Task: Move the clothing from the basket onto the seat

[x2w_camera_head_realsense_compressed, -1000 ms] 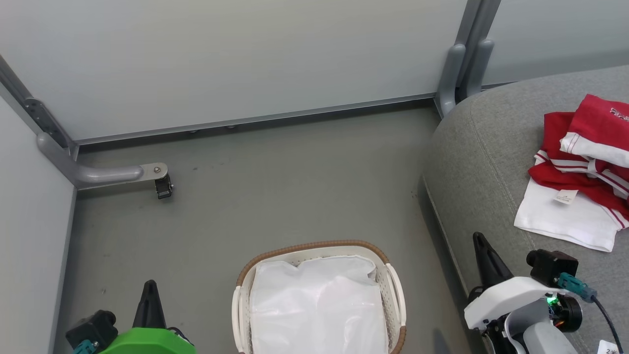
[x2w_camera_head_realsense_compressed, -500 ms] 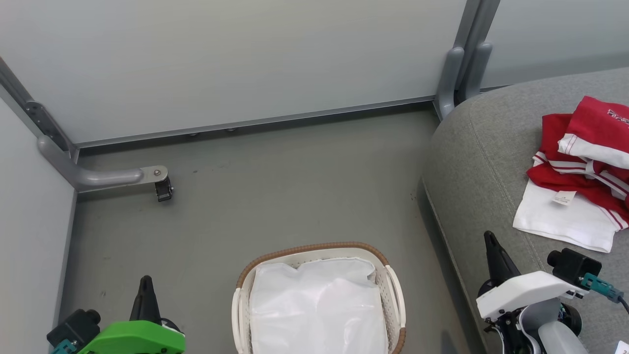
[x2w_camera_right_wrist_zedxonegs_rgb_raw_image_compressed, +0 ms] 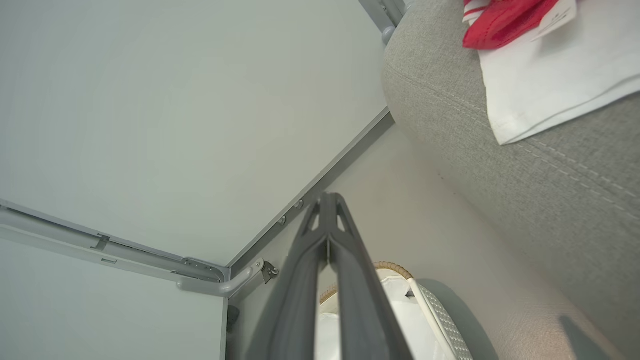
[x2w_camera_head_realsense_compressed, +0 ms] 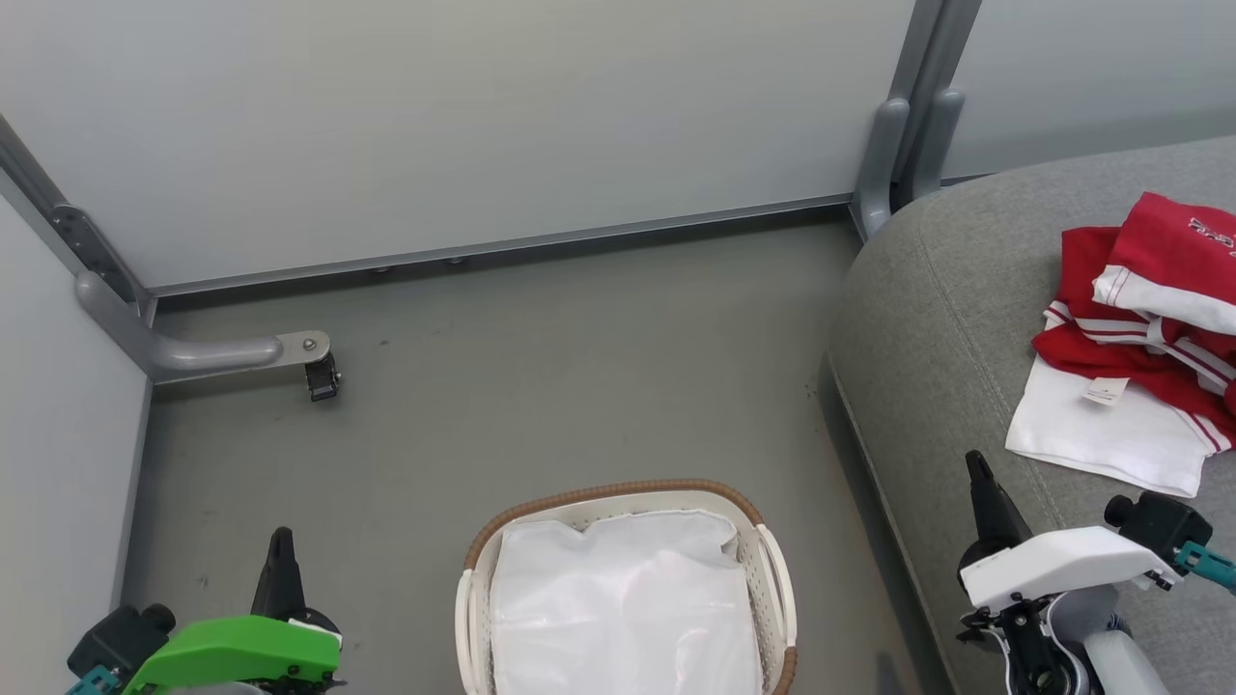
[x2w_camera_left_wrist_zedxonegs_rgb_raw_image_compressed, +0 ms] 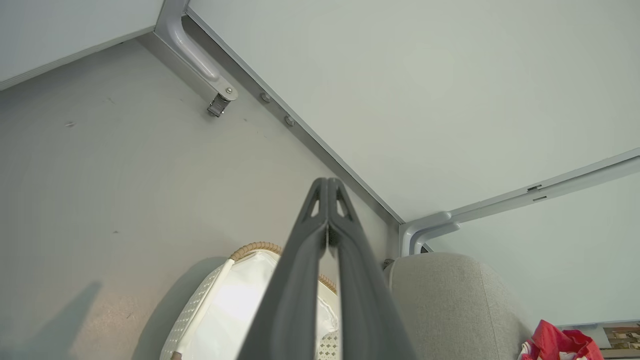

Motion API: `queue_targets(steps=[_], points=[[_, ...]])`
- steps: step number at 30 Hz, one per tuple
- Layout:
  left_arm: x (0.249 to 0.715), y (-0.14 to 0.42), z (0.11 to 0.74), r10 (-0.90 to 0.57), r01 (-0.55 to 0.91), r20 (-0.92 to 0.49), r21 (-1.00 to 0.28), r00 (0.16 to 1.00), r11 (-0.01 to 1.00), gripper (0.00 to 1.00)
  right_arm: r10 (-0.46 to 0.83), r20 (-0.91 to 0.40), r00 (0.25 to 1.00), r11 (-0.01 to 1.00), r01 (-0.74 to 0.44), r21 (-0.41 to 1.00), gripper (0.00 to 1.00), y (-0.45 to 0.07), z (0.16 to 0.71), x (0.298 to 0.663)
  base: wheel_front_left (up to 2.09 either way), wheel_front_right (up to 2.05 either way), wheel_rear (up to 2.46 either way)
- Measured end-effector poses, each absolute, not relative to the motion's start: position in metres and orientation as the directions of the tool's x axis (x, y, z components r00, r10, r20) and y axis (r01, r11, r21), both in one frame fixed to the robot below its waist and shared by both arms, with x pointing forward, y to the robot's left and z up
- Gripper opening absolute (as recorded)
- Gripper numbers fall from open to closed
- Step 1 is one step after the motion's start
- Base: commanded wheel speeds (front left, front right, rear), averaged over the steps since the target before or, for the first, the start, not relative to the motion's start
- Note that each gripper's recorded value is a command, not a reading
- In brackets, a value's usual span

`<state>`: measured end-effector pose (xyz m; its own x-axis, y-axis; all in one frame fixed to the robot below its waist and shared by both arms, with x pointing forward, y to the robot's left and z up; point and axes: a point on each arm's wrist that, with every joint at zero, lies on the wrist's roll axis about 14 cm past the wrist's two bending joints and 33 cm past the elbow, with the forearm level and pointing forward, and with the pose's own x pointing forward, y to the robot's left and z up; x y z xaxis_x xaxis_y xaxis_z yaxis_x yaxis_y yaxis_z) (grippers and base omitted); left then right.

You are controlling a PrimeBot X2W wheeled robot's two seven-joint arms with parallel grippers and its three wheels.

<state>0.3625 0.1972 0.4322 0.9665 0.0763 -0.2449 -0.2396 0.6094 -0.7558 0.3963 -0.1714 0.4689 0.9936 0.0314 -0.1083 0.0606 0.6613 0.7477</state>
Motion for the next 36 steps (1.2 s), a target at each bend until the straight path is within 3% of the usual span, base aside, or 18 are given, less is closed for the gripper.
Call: queue_targets(steps=[36], points=[[0.378, 0.197, 0.464, 0.031, -0.158, -0.156, -0.941, 0.987, 0.298, 0.00, 0.010, -0.080, 0.997, 0.333, 0.072, 0.940, 0.00, -0.186, 0.484, 0.394, 0.00, 0.00, 0.00]])
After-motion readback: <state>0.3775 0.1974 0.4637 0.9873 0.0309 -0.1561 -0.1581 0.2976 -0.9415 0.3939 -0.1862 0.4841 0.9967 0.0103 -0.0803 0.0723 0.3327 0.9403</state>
